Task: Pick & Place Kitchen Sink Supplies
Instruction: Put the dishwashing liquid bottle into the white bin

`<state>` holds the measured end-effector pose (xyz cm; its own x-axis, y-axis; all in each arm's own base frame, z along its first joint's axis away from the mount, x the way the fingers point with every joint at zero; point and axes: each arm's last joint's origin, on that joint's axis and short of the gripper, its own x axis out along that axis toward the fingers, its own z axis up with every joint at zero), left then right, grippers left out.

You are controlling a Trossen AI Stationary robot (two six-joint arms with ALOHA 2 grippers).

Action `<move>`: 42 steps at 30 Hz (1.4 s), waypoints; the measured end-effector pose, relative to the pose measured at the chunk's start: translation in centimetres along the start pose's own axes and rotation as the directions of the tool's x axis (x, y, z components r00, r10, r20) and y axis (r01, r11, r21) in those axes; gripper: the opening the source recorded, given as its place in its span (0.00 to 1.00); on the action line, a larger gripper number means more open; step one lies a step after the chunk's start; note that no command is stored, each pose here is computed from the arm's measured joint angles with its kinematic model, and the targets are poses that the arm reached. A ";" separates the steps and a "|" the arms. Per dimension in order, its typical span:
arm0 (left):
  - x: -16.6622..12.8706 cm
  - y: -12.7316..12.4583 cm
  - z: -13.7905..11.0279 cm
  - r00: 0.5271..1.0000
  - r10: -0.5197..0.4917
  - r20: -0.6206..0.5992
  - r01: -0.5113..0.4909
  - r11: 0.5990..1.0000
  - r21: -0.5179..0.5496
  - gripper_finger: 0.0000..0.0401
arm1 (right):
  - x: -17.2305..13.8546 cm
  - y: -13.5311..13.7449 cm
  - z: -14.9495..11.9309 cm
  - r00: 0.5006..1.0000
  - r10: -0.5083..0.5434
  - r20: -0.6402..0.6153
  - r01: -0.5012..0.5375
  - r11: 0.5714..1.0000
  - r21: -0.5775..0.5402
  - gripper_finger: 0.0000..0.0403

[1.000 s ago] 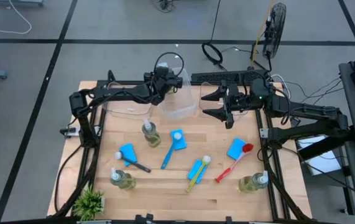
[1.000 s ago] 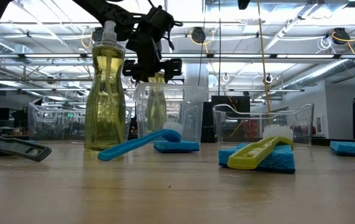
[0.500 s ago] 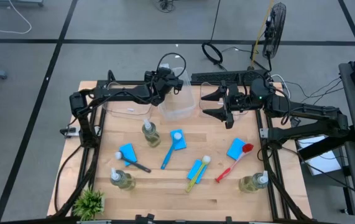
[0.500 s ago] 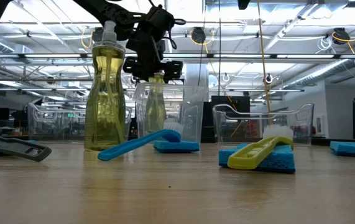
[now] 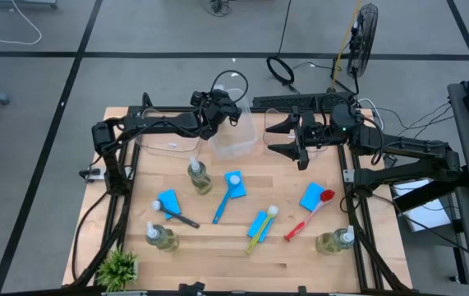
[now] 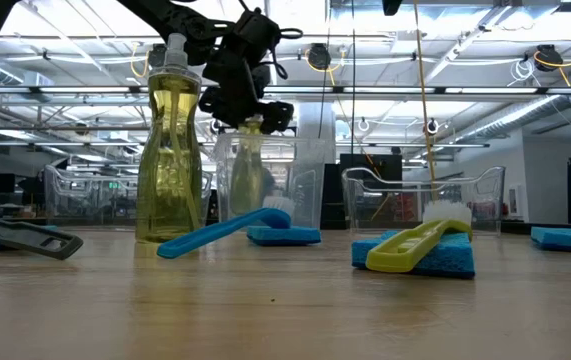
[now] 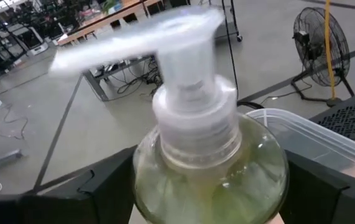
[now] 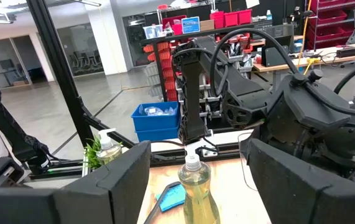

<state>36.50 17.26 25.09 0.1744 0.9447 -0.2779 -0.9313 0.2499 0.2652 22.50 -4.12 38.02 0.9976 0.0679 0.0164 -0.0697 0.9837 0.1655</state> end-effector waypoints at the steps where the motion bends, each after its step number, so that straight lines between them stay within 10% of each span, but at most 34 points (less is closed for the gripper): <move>1: 0.0 0.0 0.0 1.000 0.000 0.000 0.000 1.000 0.000 0.80 | 0.0 0.0 0.0 1.000 0.000 0.000 0.000 1.000 0.000 0.63; 42: -1.6 -0.8 0.5 0.992 0.105 0.064 -0.120 0.941 0.318 0.86 | 0.0 0.0 0.0 1.000 0.001 0.000 -0.001 1.000 0.000 0.63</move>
<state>37.08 15.66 25.77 0.0960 0.9773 -0.1888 -0.7952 0.1893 0.5760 22.51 -4.12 38.02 0.9975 0.0686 0.0168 -0.0705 0.9836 0.1658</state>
